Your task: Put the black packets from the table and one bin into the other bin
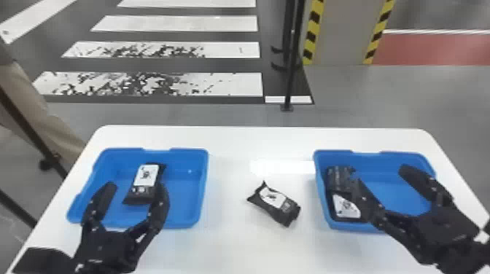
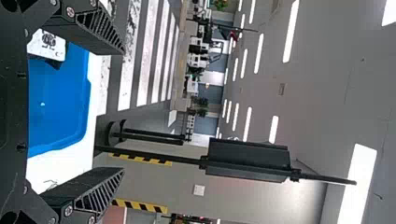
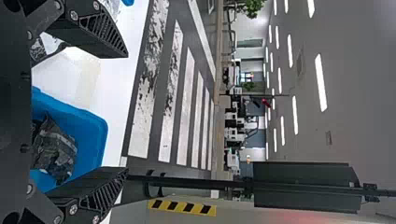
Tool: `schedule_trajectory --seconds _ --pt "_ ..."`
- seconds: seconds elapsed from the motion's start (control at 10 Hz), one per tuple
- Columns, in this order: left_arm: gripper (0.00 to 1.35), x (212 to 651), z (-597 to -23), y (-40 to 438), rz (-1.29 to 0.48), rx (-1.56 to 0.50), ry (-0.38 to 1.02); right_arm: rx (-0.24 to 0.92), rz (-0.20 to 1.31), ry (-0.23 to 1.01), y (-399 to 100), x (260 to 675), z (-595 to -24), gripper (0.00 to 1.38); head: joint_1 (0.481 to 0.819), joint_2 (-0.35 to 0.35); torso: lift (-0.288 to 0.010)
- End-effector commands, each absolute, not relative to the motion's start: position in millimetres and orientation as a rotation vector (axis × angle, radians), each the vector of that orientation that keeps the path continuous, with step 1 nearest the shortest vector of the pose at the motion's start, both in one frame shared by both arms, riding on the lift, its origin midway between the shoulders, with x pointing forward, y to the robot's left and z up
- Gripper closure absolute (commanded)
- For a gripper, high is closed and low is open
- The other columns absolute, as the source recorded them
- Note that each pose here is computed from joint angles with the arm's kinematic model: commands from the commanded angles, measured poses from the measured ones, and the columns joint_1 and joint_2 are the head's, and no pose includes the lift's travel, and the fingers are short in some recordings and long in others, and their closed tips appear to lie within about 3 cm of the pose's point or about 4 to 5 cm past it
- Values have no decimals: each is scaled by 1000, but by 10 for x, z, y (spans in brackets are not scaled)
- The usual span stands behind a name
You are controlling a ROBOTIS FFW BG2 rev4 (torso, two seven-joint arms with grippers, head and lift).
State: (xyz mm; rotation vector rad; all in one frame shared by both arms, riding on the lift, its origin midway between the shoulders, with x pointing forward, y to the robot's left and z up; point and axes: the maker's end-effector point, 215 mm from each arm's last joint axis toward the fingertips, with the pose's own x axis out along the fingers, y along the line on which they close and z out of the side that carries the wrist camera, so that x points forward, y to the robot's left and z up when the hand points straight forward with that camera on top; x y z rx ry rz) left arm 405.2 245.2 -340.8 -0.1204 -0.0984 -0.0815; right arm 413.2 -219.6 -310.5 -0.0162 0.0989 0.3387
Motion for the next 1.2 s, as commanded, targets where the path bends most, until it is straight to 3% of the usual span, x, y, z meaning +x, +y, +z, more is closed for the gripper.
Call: schedule_trajectory --seconds 0.0,0.2,0.6,1.1 --pt "145 4053 -3423 2449 -83 -119 -94 -17 388 76 -1985 4221 -3046 167 695 34 -110" --pt "145 4064 -3442 2445 -84 -120 -86 -25 471 63 -1655 4430 -3027 160 695 68 -110" --pt "145 4082 -3480 2412 -89 -129 -74 -136 640 207 -1024 4891 -3339 160 695 144 -110" --pt "145 4120 -3526 2345 -102 -147 -55 -209 827 521 -506 5043 -4309 157 695 221 -110"
